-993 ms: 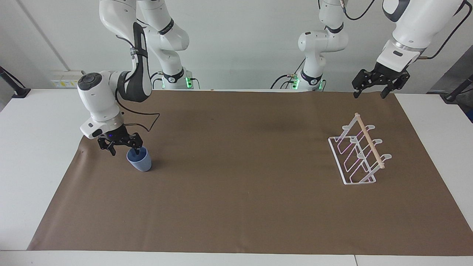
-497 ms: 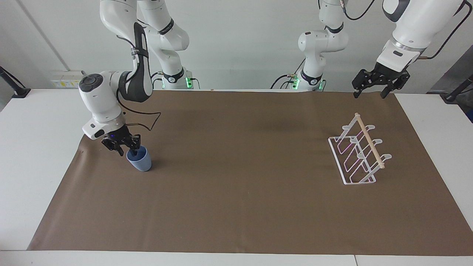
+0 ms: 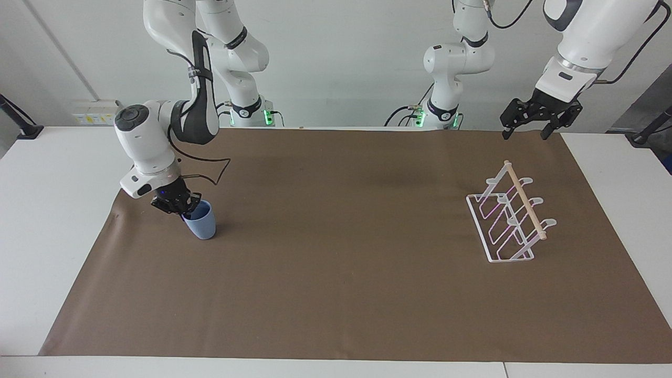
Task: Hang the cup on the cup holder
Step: 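Lift the cup with the right gripper and carry it toward the left gripper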
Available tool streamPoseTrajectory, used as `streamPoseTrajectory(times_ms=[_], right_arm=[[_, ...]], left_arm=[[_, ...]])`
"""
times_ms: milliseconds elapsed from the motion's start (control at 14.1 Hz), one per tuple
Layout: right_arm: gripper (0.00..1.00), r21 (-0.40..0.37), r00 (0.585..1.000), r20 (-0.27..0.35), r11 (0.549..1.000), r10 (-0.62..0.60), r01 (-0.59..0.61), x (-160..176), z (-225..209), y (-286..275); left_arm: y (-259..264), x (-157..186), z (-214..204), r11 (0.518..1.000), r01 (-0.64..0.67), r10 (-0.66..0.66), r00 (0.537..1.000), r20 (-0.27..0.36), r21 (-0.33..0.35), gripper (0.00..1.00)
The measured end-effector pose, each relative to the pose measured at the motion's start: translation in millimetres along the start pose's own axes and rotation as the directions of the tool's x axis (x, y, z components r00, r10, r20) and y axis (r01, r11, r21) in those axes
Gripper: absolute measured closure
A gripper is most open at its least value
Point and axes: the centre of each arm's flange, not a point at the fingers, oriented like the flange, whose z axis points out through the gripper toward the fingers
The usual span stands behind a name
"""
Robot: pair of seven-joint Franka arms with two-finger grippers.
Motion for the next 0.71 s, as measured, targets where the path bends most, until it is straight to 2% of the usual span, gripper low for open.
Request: streamPoseTrajectory(times_ms=[284,497,639,709], right_arm=[[0.94,0.007,1.0,0.026,1.0,-0.009,0.009,6,-10,-4],[0.94,0.022,0.997,0.028,0.997,-0.077,0.077,31,-53,-37],[0.94,0.075,0.995,0.001,0.992,-0.102,0.102,48,-87,-71],[0.94,0.137,0.996,-0.016,0.987,-0.083,0.084,53,-102,-84]], left_arm=[[0,0,0,1.0,0.023,-0.023,1.0,0.001,0.0,0.0],[0,0,1,1.0,0.023,-0.023,1.0,0.002,0.0,0.0],[0,0,1,1.0,0.021,-0.021,1.0,0.002,0.0,0.0],[0,0,2,1.0,0.018,-0.018,1.0,0.004,0.0,0.0]])
